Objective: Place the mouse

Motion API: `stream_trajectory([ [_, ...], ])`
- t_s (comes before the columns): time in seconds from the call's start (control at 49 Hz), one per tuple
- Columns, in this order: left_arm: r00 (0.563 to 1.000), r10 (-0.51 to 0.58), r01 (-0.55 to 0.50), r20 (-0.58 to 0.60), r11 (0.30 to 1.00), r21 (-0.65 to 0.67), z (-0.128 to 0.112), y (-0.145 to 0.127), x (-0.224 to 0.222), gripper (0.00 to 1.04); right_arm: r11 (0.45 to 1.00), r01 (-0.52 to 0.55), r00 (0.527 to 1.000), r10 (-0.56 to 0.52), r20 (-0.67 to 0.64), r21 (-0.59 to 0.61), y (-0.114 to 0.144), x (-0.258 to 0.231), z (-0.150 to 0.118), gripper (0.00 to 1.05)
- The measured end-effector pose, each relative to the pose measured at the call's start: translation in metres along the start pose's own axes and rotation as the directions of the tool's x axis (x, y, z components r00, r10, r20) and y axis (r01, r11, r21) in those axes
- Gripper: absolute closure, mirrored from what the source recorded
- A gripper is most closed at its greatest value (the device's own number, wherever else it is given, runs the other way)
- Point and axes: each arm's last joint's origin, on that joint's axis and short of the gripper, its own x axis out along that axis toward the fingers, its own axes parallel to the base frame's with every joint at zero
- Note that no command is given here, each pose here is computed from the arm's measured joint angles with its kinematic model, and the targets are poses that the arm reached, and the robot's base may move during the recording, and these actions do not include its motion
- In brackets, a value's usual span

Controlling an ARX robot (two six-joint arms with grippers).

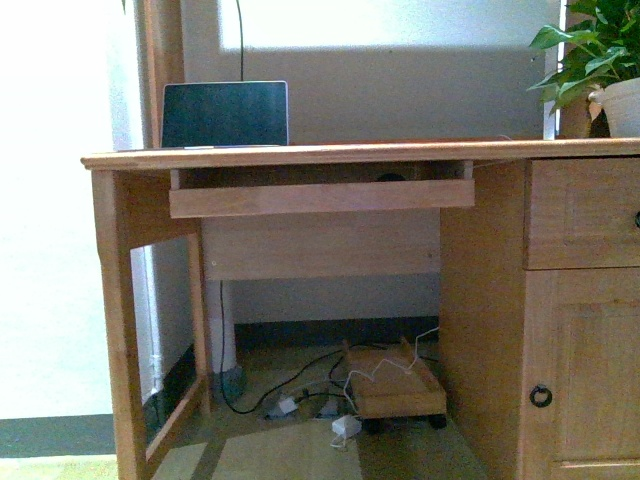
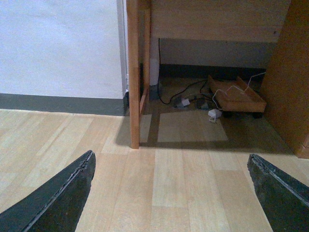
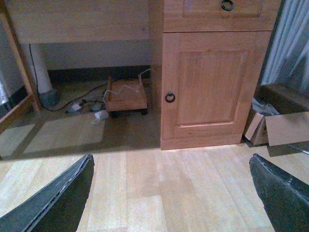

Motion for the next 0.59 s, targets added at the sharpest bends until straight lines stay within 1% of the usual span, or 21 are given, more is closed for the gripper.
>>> stream_trajectory([
  [0.592, 1.000, 0.000, 0.000, 0.001, 1.000, 0.000, 0.0001, 0.0000, -0.0001, 0.08, 1.000, 0.000, 1.000, 0.000, 0.000, 0.000, 0.0000, 0.0000, 0.0000, 0.07],
])
